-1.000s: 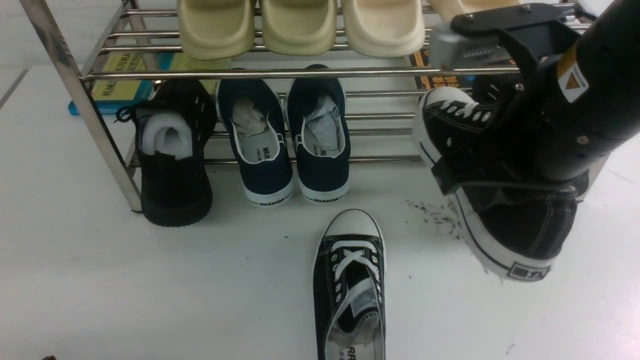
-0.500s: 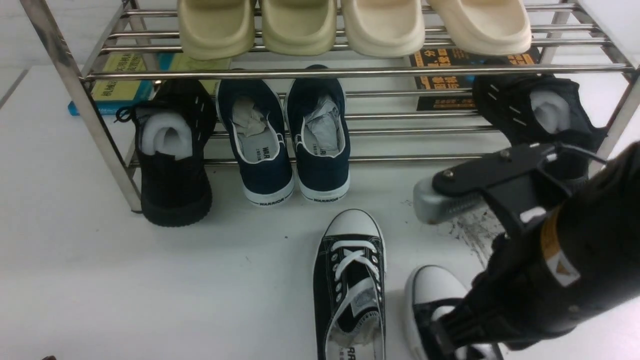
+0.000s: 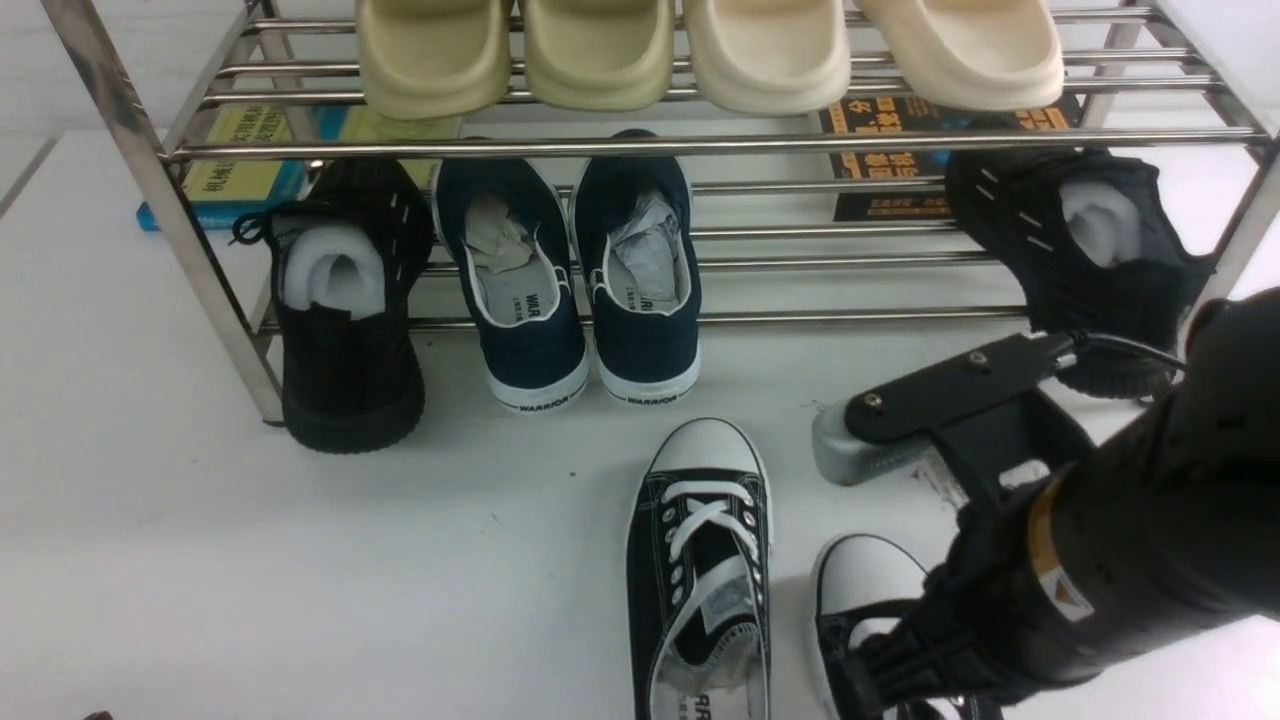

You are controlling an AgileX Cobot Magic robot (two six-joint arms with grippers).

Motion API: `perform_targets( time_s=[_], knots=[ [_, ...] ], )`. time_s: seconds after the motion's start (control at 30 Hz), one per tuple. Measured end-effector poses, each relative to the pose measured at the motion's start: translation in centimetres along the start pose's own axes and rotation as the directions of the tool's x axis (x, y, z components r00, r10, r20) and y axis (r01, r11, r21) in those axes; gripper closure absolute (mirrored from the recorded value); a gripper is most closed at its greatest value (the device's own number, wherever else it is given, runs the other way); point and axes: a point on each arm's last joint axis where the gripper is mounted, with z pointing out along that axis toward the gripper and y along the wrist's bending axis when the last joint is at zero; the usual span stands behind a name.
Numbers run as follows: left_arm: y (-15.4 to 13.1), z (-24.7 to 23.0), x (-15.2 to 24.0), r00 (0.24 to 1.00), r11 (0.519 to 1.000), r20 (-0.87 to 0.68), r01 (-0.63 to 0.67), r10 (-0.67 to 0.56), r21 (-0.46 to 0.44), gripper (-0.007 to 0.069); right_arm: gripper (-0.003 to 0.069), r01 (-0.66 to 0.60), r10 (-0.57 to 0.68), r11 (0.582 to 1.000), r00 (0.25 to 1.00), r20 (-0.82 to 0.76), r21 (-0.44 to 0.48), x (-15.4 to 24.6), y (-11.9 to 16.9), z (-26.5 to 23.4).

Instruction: Take the shoes off the shelf with your hand on the white table.

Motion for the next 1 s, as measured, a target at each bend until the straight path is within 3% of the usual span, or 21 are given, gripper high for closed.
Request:
perform_targets(
  time_s=[0.13,0.33,0.4,0.6,0.8,1.0],
  knots=[
    [0.0,0.0,0.0,1.0,1.0,0.0,0.0,0.0,0.0,0.0384,0.0589,-0.051,0.057,0.998,0.987,-0.15,0.045,1.4,-0.4,-0.1],
    [0.0,0.0,0.0,1.0,1.0,0.0,0.001,-0.001,0.0,0.0384,0.0577,-0.046,0.039,0.999,0.969,-0.244,-0.023,2.6,0.9,-0.4],
    [0.0,0.0,0.0,1.0,1.0,0.0,0.001,-0.001,0.0,0.0384,0.0564,-0.025,0.006,0.997,0.972,-0.236,-0.076,3.1,2.1,-0.5],
    [0.0,0.0,0.0,1.0,1.0,0.0,0.001,-0.001,0.0,0.0384,0.0504,-0.031,0.005,0.992,0.977,-0.212,-0.119,3.5,3.2,-0.7],
    [0.0,0.0,0.0,1.0,1.0,0.0,0.001,-0.001,0.0,0.0384,0.0456,-0.007,-0.012,0.995,0.981,-0.192,-0.097,3.4,3.0,-0.7],
    [0.0,0.0,0.0,1.0,1.0,0.0,0.0,0.0,0.0,0.0384,0.0453,0.05,-0.055,0.998,0.995,-0.089,-0.048,4.0,0.3,-4.1]
  ],
)
